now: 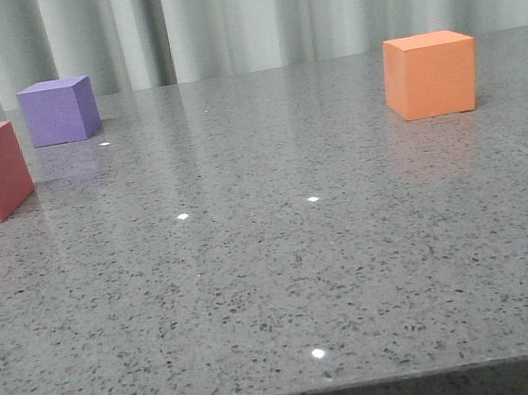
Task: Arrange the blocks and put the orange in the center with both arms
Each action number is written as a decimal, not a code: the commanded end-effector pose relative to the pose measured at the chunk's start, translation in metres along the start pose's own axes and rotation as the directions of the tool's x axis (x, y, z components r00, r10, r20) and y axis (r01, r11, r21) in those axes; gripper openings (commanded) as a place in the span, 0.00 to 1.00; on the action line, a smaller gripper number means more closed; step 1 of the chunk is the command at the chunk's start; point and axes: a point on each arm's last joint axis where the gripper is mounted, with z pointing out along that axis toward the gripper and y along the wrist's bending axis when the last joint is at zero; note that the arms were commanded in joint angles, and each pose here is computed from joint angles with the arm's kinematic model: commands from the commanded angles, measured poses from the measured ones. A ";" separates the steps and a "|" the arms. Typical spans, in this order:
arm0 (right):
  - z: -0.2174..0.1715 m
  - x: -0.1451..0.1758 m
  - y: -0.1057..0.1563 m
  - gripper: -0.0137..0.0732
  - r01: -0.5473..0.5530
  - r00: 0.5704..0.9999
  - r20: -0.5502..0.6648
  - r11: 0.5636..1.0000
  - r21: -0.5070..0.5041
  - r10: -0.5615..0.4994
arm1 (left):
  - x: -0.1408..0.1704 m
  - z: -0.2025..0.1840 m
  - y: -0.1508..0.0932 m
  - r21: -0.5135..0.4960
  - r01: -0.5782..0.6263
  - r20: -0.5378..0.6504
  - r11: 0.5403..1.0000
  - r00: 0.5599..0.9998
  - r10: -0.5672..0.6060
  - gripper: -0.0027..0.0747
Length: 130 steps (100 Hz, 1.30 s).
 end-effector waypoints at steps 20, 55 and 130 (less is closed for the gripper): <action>-0.002 -0.013 0.002 0.08 0.016 0.993 0.117 1.000 -0.016 -0.014 | 0.005 -0.001 -0.001 0.020 0.007 0.070 1.000 0.998 -0.008 0.01; -0.006 -0.037 0.006 0.08 0.017 0.987 0.162 1.000 -0.020 -0.013 | 0.005 -0.001 -0.001 0.020 0.007 0.070 1.000 0.998 -0.008 0.01; 0.081 -0.150 0.018 0.08 0.040 0.876 -0.482 0.993 0.115 0.020 | 0.005 -0.001 -0.001 0.020 0.007 0.070 1.000 0.998 -0.008 0.01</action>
